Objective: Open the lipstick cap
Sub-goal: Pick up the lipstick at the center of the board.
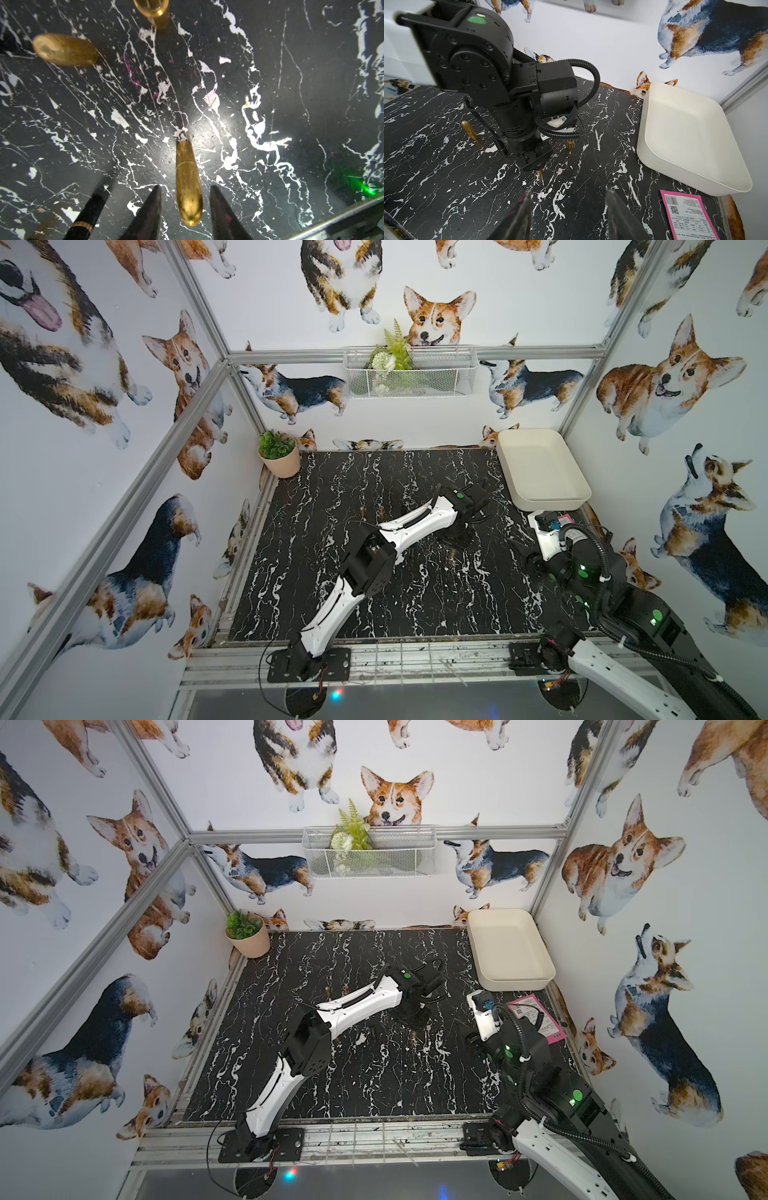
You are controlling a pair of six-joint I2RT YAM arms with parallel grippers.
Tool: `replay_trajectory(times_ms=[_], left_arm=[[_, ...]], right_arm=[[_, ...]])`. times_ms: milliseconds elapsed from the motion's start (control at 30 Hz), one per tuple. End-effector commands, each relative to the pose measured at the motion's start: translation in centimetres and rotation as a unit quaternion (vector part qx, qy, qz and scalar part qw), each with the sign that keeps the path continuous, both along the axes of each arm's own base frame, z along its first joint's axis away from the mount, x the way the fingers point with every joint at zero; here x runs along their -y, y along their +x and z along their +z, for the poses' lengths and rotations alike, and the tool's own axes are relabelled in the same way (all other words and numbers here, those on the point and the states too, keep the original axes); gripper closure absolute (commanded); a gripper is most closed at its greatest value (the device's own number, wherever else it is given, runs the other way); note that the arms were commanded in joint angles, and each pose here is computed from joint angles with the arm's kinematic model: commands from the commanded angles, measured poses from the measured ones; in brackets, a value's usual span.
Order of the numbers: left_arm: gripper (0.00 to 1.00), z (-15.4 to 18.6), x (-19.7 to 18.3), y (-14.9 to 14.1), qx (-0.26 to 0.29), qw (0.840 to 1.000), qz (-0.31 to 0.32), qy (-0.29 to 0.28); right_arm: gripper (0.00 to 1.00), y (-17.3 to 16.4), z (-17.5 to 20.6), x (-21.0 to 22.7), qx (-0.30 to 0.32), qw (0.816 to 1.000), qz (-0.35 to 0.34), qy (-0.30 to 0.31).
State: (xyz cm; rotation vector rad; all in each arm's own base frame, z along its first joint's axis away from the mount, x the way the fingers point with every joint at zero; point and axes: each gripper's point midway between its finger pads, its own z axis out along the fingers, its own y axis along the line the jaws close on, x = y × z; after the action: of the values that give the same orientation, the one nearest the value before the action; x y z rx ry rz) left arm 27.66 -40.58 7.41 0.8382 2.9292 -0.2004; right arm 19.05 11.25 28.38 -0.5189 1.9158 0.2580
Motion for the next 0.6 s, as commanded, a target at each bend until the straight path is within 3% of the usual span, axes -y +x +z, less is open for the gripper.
replay_trajectory(times_ms=[0, 567], left_arm=[[0.61, -0.02, 0.07, 0.03, -0.003, 1.0, -0.003, 0.0], [0.79, -0.65, 0.0, -0.25, -0.014, 1.0, -0.007, 0.006]], right_arm=[[0.41, 0.18, 0.67, -0.27, 0.011, 1.0, 0.002, 0.011], [0.41, 0.07, 0.79, -0.03, 0.017, 1.0, 0.0, 0.014]])
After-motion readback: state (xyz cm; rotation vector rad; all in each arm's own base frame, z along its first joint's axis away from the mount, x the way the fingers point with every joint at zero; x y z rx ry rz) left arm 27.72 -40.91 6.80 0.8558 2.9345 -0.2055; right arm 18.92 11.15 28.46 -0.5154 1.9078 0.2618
